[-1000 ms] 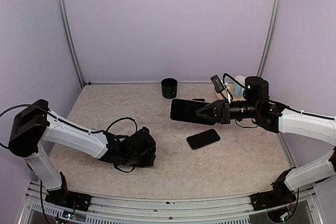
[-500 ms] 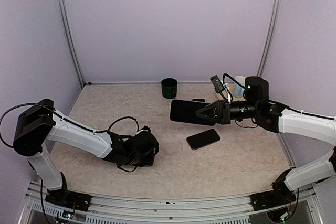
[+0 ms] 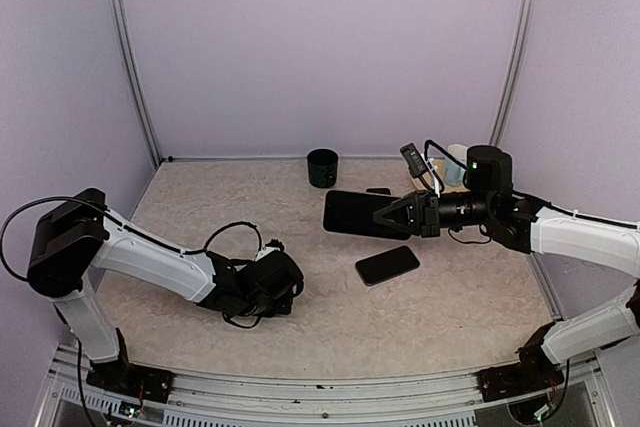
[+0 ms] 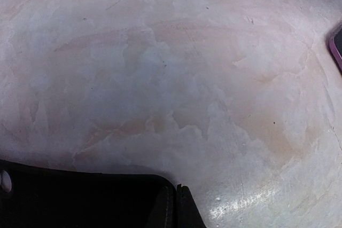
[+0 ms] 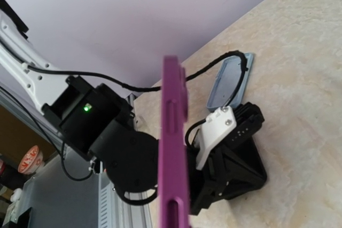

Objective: Put the phone into the phone case
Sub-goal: Move the phone case to the center of the board.

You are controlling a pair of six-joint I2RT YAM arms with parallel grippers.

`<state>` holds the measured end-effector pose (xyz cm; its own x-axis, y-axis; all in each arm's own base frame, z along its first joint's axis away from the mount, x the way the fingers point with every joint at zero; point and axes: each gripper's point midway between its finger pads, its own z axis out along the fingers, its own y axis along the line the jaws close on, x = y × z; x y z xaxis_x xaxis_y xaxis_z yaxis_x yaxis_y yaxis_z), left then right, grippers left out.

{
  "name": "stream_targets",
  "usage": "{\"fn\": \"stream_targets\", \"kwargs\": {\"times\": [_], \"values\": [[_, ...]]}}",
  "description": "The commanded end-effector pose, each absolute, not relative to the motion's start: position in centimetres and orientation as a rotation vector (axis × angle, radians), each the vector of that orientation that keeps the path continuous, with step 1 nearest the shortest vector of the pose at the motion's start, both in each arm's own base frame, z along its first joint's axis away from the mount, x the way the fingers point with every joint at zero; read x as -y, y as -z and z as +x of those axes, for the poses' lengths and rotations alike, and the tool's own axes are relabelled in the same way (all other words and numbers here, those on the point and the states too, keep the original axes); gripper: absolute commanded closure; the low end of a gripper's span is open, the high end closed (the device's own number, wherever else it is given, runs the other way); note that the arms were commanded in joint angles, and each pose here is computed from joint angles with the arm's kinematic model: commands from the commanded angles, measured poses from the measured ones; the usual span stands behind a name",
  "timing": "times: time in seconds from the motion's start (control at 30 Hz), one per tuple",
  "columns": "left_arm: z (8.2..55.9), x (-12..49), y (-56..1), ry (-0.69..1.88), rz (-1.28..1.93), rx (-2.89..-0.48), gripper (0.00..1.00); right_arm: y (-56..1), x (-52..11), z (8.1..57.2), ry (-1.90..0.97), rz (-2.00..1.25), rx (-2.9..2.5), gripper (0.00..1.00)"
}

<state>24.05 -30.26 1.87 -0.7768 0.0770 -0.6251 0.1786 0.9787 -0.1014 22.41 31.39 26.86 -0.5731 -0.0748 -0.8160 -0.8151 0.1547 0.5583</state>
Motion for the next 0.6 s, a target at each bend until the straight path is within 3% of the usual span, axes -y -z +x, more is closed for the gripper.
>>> {"fn": "stream_targets", "kwargs": {"times": [0.0,0.57], "values": [[24.5,29.6,-1.1,0.163,0.165,-2.473,1.00,-29.2,-31.2,22.3,-1.485,-0.872,-1.688,1.00],[30.4,34.2,-9.4,0.450,0.027,-2.327,1.00,-29.6,-30.8,22.4,-1.442,-0.859,-1.681,1.00]]}}
